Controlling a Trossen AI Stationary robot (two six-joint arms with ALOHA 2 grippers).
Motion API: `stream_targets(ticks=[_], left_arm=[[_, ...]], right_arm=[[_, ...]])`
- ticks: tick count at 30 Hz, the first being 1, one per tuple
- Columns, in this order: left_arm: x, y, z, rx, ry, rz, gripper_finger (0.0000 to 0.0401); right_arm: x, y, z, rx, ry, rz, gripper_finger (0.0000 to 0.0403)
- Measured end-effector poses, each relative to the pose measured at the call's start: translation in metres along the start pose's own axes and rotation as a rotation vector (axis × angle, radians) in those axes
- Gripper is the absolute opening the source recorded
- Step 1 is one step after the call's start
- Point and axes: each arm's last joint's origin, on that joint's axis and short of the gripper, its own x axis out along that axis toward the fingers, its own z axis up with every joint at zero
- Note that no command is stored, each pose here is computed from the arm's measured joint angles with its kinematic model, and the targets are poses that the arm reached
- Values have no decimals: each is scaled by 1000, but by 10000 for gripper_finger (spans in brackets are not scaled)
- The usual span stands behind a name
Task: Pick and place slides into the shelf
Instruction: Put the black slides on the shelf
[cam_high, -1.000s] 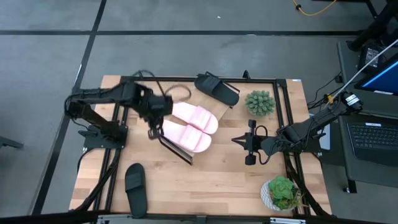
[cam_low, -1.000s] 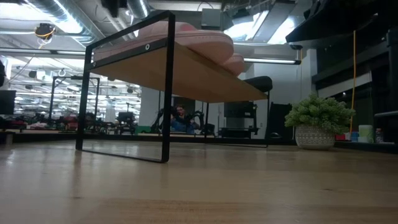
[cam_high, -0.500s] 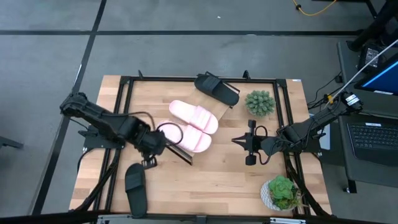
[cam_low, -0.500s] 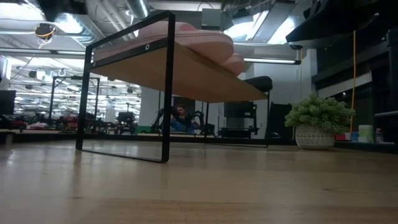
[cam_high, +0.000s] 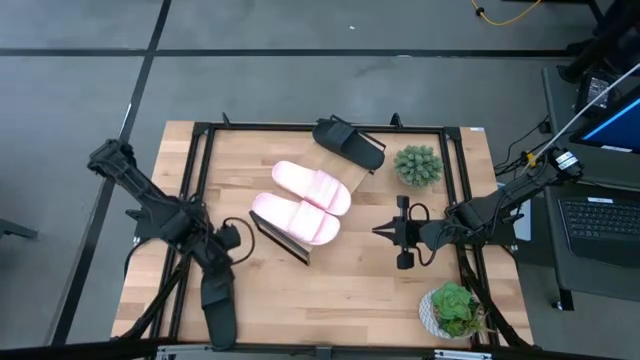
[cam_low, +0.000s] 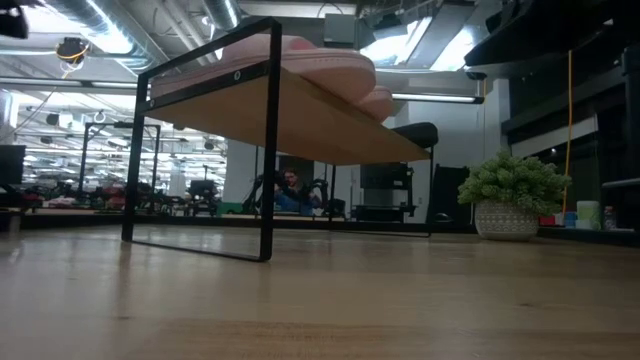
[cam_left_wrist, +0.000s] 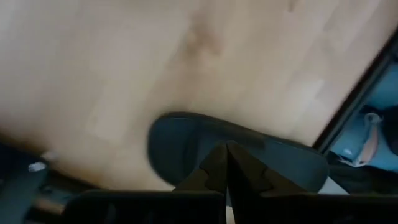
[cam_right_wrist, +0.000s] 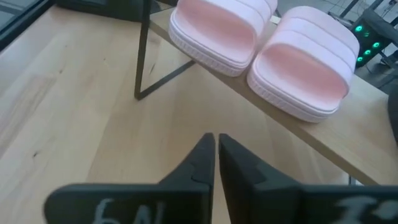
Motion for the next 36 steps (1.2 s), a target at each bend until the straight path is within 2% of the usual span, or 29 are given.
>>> stream_targets(ticks=[7, 17, 36], left_arm=[[34, 0, -19, 21, 38, -61, 0], [61, 18, -32, -119, 66, 32, 0], [65, 22, -33, -164, 71, 55, 6]], right_arm=[[0, 0, 2, 9, -17, 0, 32], [0, 0, 4, 25, -40, 0, 32], [0, 0, 5, 77, -43, 3, 32]])
